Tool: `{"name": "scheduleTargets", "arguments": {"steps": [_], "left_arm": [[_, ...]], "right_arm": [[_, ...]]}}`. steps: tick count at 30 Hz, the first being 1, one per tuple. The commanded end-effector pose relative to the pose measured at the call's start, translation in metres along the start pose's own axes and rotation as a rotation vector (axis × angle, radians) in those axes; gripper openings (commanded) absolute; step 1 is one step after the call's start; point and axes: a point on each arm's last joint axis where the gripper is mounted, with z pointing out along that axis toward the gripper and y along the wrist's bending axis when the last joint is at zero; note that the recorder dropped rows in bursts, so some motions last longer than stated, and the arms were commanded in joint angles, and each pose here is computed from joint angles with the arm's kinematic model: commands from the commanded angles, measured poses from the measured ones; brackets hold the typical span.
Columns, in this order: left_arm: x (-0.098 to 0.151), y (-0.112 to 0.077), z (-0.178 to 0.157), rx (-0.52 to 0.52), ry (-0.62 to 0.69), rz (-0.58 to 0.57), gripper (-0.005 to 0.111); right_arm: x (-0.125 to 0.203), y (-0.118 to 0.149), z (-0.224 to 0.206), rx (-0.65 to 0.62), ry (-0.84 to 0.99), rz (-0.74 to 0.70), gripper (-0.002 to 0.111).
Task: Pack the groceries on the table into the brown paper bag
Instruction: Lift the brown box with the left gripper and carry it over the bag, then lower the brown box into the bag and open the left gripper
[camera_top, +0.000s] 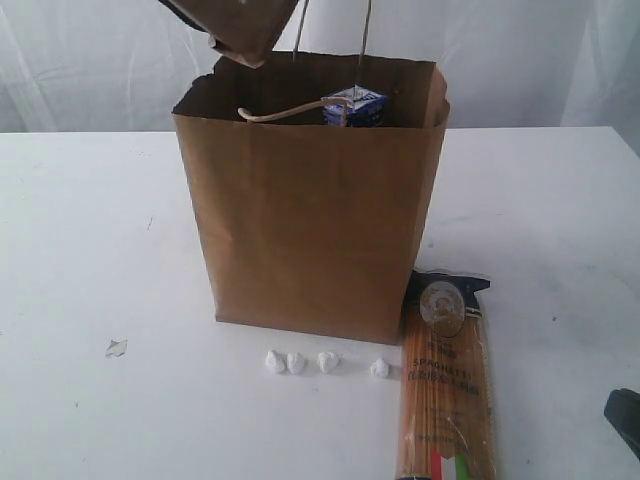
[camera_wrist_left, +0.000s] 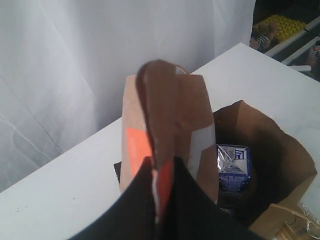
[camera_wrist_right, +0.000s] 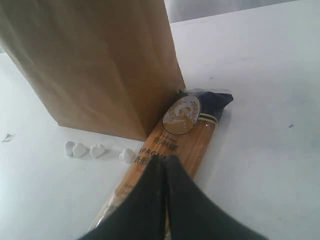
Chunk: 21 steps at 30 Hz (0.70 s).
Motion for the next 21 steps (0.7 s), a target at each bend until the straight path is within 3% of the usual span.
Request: {"name": "scheduleTargets", "arguments": {"steps": [1,7,21], "left_arm": [[-0.005,-0.002,0.015,0.021,-0.028,0.022,0.000],[0.008,-0.003,0.042,0.041,0.087,0.042,0.000],[0.030,-0.005,0.065,0.072,0.279,0.077,0.000]], "right_arm": [[0.001,0.000,0.000,-0.001,-0.006,-0.003,0.000],[0.001,0.000,0.000,-0.001,-0.006,-0.003,0.000],[0.001,0.000,0.000,-0.001,-0.006,-0.003,0.000]]}}
